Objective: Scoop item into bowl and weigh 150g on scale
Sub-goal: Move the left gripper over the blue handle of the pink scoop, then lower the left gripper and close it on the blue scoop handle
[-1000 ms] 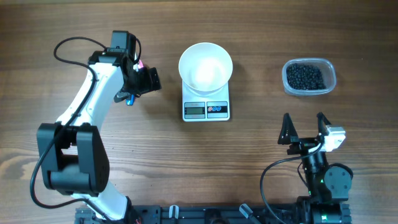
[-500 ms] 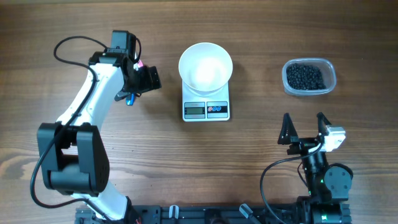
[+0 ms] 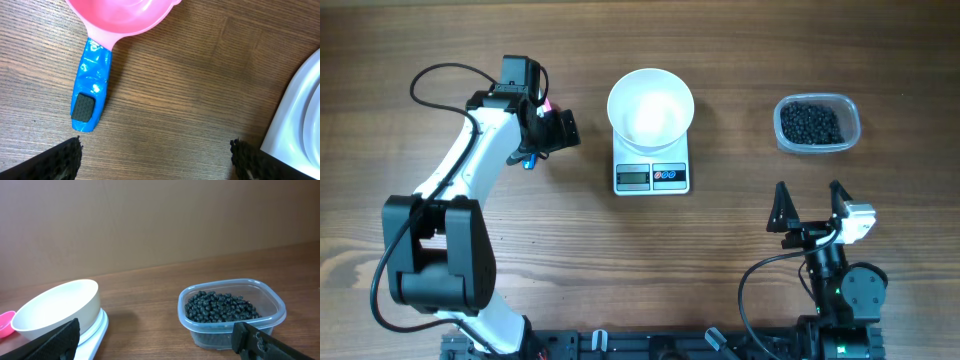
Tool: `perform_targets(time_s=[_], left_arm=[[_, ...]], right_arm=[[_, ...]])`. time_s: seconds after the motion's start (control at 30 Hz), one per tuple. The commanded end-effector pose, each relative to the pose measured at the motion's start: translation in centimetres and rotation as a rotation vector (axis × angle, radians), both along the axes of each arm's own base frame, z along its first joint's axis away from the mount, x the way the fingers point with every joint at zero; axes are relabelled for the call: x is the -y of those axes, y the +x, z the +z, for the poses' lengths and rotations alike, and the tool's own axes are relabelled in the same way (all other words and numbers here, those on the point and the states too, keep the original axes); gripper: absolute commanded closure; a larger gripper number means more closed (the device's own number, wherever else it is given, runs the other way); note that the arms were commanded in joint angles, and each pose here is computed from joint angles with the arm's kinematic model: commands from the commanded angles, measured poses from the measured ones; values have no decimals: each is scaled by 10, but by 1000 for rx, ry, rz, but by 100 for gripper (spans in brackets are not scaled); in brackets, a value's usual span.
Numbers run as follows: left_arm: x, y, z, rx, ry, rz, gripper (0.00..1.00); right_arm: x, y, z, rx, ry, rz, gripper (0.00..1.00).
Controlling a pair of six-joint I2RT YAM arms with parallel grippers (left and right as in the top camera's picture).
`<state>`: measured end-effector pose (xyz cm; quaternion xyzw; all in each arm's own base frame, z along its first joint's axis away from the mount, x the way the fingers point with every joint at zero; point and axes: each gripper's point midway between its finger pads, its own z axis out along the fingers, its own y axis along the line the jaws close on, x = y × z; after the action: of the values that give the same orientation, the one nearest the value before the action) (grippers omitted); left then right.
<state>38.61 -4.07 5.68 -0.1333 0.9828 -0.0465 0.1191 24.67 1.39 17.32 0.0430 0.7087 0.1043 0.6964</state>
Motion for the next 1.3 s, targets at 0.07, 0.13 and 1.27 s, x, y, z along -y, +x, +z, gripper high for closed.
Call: perform_targets(time_s=[0.07,0.13,1.27], left_arm=[[-4,-2,-7,-18,11,20,0],[-4,-2,-7,-20,1,62,0],[-10,-9,-39,8,22,71,28]], right_arm=[[2,0,2,9,4,-12,0],[2,0,2,9,3,-12,0],[2,0,2,9,4,-12,0]])
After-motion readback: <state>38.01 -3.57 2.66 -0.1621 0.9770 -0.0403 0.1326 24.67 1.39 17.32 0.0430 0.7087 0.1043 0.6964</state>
